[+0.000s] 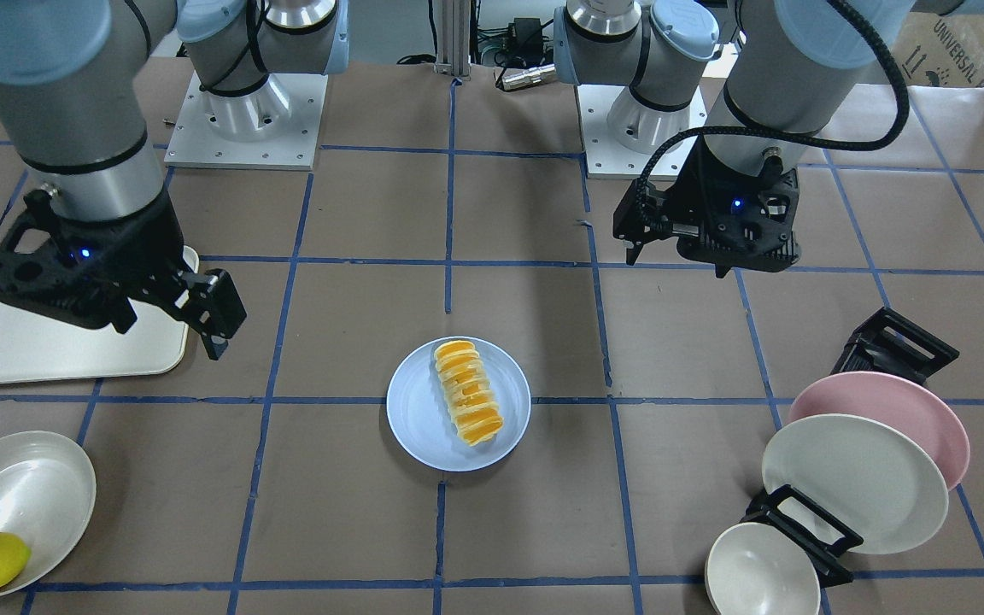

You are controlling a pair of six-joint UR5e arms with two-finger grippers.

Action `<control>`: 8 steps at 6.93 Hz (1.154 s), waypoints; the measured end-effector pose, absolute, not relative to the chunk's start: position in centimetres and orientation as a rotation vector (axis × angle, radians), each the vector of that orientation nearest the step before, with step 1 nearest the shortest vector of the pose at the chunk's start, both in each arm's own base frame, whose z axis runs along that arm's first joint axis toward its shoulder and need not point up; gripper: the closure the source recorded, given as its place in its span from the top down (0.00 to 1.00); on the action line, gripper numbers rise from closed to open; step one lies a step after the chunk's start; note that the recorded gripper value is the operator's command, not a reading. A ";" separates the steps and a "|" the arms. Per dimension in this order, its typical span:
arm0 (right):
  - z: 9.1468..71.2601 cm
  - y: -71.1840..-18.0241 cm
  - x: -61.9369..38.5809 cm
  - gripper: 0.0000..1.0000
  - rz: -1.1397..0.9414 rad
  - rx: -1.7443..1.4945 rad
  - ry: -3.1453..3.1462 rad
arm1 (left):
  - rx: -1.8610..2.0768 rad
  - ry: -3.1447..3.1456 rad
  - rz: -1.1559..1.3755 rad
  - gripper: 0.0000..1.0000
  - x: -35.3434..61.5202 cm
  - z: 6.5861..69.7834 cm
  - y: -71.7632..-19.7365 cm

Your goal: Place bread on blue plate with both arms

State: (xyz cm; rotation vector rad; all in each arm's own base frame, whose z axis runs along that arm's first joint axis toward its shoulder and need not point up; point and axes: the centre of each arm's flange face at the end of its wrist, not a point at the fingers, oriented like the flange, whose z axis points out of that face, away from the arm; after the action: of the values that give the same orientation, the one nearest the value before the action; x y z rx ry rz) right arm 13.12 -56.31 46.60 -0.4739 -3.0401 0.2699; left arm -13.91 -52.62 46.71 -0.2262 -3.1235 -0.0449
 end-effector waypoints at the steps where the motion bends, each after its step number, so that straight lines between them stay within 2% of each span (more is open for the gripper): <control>1: 48.0 -54.5 11.9 0.92 0.194 -0.508 -3.030 | -0.218 -3.127 -0.058 1.00 -13.9 47.1 -52.1; 4: 50.6 -51.9 11.0 1.00 0.187 -0.111 -3.102 | -0.204 -3.128 -0.114 1.00 -14.0 48.3 -50.5; 8: 50.1 -45.1 12.1 1.00 0.201 -0.145 -3.152 | -0.200 -3.137 -0.125 1.00 -13.7 48.5 -49.7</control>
State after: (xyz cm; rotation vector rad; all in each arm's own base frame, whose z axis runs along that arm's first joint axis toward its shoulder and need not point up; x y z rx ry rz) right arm 12.11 -45.10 50.15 -0.1445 -3.1516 0.2011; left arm -13.74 -49.74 48.53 -0.2004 -3.1373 -0.1255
